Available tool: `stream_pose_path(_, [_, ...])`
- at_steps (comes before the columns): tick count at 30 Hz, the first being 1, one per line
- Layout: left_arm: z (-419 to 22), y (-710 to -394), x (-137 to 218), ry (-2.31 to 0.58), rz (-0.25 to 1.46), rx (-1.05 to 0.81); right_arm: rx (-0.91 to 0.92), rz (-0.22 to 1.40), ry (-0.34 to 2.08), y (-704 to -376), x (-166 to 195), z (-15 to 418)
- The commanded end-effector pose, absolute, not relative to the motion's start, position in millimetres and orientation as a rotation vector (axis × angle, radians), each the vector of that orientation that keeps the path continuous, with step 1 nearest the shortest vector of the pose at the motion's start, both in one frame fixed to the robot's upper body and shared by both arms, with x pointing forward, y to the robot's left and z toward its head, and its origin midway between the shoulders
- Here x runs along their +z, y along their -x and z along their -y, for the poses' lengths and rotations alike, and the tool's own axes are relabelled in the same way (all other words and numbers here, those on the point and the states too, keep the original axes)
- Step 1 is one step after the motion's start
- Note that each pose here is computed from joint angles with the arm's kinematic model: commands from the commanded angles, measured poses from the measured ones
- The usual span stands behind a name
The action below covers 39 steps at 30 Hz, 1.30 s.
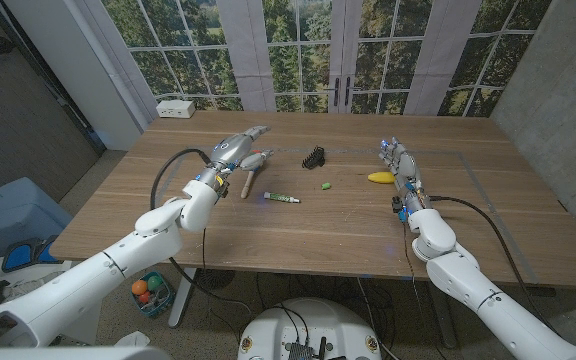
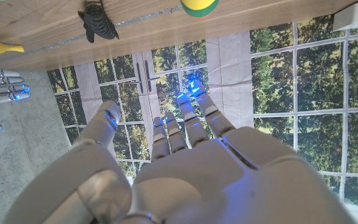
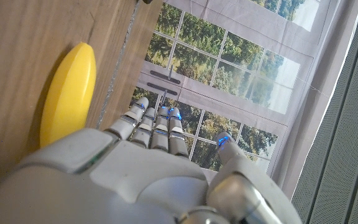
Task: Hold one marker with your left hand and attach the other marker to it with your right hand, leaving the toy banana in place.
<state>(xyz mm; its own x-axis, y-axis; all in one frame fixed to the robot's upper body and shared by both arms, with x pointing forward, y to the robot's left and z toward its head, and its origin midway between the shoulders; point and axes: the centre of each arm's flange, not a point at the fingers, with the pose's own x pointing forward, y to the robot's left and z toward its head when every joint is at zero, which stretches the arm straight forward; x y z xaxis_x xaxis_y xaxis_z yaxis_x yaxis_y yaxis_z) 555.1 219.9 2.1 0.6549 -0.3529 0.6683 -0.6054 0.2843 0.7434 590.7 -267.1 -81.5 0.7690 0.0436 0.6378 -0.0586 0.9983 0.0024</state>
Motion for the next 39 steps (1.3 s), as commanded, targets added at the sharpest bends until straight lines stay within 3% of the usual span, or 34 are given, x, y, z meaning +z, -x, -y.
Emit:
stream_pose_path(1, [-208.9, -541.9, 1.1, -1.429, 0.892, 0.253, 0.048, 0.694, -0.03, -584.8, -85.4, 270.2])
stream_pose_path(39, [-191.1, -540.5, 6.7, -1.715, 0.712, 0.223, 0.002, 0.714, -0.052, -576.3, -93.6, 267.9])
